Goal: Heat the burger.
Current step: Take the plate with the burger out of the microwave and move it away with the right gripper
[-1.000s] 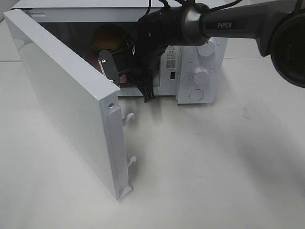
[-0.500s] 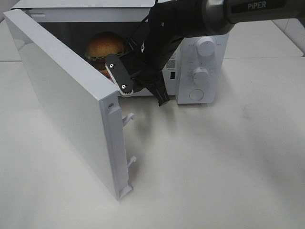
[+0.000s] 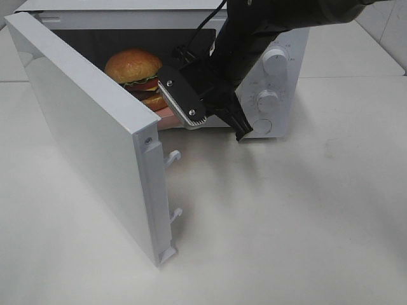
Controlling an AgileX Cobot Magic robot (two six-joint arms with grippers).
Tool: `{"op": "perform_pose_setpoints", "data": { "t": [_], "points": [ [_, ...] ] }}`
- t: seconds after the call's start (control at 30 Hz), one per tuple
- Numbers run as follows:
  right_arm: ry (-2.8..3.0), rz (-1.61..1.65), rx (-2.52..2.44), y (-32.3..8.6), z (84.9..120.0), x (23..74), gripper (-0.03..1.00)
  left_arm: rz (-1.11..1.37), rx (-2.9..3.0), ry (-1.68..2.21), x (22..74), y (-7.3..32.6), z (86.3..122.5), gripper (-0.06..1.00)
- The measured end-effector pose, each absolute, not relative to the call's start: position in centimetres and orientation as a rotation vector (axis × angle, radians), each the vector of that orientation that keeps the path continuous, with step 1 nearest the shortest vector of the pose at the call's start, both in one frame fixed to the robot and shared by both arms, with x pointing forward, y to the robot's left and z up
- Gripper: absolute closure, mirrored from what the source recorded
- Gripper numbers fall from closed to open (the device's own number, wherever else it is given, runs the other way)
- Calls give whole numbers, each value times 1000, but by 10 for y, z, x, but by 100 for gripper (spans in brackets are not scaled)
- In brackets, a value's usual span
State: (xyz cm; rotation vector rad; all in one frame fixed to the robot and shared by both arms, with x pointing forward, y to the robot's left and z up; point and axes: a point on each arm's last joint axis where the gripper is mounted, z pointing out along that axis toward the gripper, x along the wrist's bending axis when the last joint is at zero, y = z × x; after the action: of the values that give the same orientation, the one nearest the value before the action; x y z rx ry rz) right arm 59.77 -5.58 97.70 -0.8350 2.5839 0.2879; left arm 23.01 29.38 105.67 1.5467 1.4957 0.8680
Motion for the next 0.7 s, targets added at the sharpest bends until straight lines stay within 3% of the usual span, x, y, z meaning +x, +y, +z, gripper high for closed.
{"op": "perform_pose_setpoints", "data": {
  "t": [0.7],
  "points": [
    [2594, 256, -850, -107, 991, 527, 85, 868, 1547, 1496, 230, 294, 1057, -5]
  ]
}}
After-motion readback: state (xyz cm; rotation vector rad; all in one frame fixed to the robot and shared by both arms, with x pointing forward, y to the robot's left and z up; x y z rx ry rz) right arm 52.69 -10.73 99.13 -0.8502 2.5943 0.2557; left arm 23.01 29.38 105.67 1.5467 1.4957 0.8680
